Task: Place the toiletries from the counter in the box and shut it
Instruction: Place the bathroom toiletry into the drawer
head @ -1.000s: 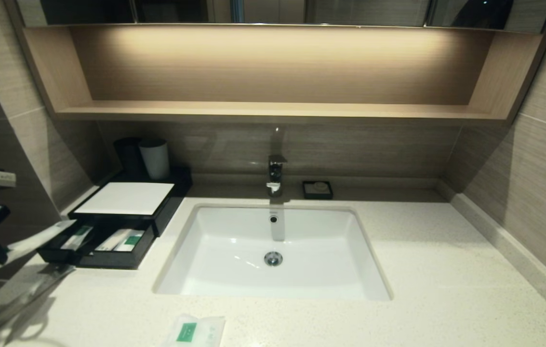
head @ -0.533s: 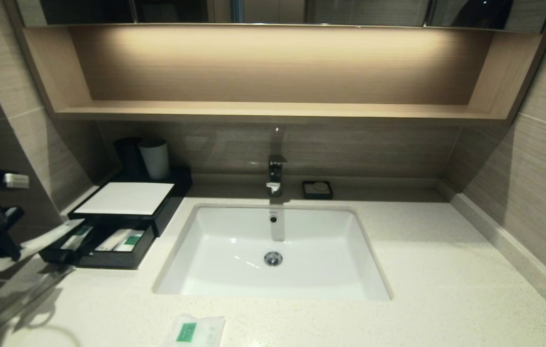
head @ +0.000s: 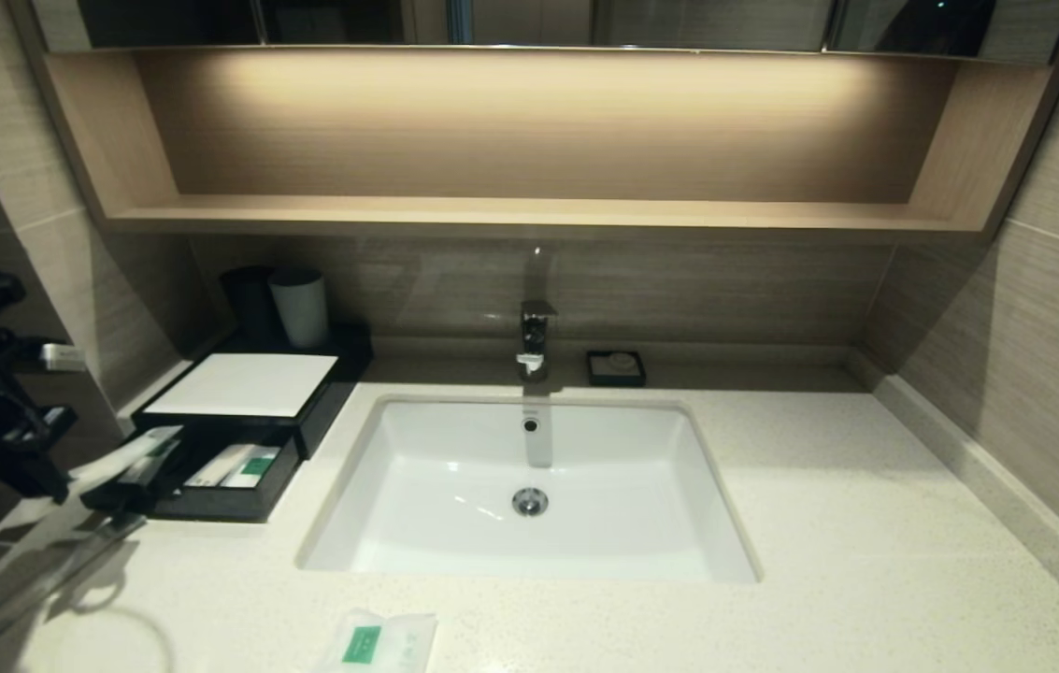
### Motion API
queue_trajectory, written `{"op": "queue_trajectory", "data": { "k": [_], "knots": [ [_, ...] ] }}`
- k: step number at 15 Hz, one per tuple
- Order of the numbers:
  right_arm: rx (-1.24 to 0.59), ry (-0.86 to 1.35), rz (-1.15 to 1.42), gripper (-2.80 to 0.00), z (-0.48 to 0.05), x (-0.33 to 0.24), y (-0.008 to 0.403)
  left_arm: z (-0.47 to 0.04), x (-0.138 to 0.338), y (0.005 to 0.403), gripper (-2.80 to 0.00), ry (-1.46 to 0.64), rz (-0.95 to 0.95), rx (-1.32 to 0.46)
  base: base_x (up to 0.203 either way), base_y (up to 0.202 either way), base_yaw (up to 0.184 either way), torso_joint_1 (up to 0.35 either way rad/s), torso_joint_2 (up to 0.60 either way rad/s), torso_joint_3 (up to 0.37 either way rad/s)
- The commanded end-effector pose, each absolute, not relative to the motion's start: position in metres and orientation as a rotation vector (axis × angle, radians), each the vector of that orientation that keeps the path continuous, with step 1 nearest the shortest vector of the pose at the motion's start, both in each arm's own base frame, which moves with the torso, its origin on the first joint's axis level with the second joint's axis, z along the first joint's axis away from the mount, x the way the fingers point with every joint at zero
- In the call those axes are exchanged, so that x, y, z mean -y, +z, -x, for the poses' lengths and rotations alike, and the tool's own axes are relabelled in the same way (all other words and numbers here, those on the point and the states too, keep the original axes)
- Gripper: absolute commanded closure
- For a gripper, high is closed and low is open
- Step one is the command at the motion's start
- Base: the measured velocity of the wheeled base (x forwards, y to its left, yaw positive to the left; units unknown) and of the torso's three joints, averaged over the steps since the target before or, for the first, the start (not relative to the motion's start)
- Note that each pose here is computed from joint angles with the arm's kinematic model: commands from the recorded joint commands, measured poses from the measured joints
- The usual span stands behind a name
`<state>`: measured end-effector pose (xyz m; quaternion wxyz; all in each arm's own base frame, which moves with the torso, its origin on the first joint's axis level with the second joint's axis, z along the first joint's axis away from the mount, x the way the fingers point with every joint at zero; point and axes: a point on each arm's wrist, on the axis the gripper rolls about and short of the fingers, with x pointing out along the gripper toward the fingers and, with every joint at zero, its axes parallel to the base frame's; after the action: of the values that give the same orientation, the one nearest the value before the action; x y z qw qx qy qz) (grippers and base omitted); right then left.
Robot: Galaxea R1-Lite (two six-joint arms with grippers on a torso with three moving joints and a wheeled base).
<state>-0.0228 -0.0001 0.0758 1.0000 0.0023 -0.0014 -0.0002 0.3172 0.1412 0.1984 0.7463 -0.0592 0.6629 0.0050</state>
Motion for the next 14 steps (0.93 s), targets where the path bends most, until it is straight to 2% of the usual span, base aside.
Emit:
{"op": "queue_trajectory", "data": {
  "k": [1,14],
  "knots": [
    [0.002,0.0,-0.005,0.0,0.023,0.0,0.075,-0.32,-0.143,0.194,0.0,0.007,0.131,-1.46,0.0,0.0,0.0,0.0,0.0,0.0],
    [0.002,0.0,-0.005,0.0,0.023,0.0,0.075,-0.336,-0.14,0.182,0.0,-0.001,0.103,-1.428,0.0,0.0,0.0,0.0,0.0,0.0]
  ]
}}
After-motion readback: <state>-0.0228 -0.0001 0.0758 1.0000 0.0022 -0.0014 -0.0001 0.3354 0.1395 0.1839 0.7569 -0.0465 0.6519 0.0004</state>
